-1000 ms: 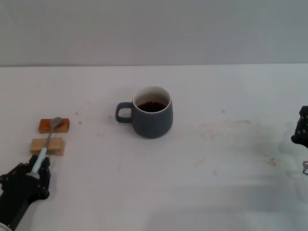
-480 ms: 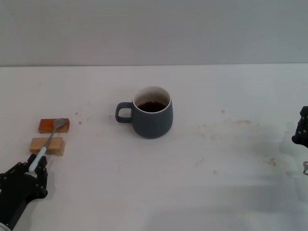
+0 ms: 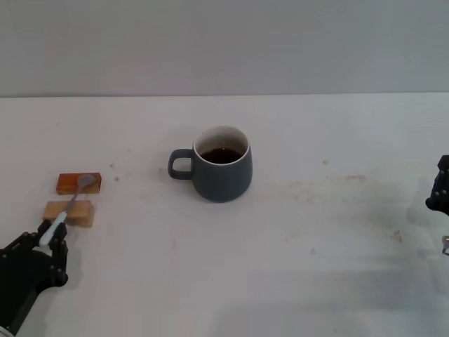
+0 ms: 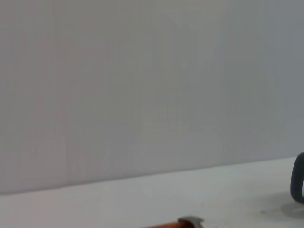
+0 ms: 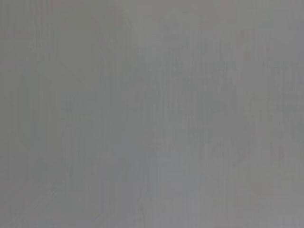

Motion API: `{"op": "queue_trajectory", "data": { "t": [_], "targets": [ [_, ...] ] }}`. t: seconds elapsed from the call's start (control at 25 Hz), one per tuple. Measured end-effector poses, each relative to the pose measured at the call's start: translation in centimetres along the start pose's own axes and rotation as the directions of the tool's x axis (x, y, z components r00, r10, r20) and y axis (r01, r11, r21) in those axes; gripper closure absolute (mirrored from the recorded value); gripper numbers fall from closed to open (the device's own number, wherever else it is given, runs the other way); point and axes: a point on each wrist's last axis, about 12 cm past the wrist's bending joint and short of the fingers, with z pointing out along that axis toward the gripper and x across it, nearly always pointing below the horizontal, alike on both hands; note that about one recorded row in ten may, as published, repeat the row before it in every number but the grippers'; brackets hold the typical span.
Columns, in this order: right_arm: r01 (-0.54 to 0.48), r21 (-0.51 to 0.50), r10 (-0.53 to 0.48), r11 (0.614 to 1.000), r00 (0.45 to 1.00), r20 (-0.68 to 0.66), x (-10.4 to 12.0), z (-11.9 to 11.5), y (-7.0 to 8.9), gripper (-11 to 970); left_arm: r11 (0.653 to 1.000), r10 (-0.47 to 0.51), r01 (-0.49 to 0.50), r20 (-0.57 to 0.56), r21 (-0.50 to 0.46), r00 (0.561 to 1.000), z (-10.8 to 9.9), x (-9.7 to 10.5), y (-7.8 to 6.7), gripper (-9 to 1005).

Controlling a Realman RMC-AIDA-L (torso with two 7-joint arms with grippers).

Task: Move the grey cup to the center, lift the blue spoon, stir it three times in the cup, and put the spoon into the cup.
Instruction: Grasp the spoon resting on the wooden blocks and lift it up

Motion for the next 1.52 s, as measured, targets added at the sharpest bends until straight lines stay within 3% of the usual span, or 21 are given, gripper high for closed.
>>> {"op": "queue_trajectory", "data": {
  "t": [0.88,1.52],
  "targets": [
    [0.001,-0.003,-0.001,1.0,1.0,-0.005,0.0,0.0,0.0,960,1.0,-0.008,0.002,0.23,0.025,0.973,1.1,-3.3,0.1,808],
    [0.008,-0.003,-0.008,1.0,1.0,-0.006,0.0,0.1,0.0,960,0.999,-0.004,-0.009,0.299,0.044,0.954,1.8,-5.0,0.4,809]
  ]
}}
